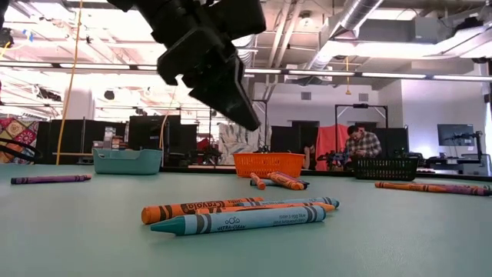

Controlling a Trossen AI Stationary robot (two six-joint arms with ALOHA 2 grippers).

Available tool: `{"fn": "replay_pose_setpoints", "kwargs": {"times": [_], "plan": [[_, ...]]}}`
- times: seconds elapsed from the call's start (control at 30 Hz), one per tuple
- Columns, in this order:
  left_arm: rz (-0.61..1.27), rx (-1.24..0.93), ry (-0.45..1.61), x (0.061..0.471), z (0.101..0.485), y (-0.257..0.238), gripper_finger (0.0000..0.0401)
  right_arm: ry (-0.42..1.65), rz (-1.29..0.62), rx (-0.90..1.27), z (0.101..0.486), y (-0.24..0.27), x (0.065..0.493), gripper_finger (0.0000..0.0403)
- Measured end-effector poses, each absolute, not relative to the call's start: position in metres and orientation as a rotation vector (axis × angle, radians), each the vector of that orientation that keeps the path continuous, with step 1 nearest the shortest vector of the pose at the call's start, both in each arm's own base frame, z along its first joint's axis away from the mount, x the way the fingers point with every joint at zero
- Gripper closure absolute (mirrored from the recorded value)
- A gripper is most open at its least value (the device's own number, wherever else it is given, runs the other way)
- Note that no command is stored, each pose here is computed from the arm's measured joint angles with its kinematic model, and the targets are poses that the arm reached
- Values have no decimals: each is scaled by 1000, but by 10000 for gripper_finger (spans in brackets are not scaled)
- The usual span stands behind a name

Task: Sort crayons
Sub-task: Put the blue crayon into the blue bin

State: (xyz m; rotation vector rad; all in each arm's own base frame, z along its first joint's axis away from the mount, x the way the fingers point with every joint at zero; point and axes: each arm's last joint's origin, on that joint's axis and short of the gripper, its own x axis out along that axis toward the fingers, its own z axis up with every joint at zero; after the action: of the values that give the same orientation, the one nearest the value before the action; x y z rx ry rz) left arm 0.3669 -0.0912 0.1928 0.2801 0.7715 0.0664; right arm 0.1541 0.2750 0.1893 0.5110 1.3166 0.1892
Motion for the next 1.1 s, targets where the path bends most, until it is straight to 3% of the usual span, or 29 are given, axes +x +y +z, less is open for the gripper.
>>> {"fn": "replay_pose_setpoints", "kwargs": {"times": [0.53, 1.1], "plan": [[59, 214, 650, 375, 202, -94, 289, 1495, -156, 199, 178, 319, 180, 332], [60, 158, 655, 374, 201, -94, 289, 1398, -280, 160, 170, 315, 173, 332]]}}
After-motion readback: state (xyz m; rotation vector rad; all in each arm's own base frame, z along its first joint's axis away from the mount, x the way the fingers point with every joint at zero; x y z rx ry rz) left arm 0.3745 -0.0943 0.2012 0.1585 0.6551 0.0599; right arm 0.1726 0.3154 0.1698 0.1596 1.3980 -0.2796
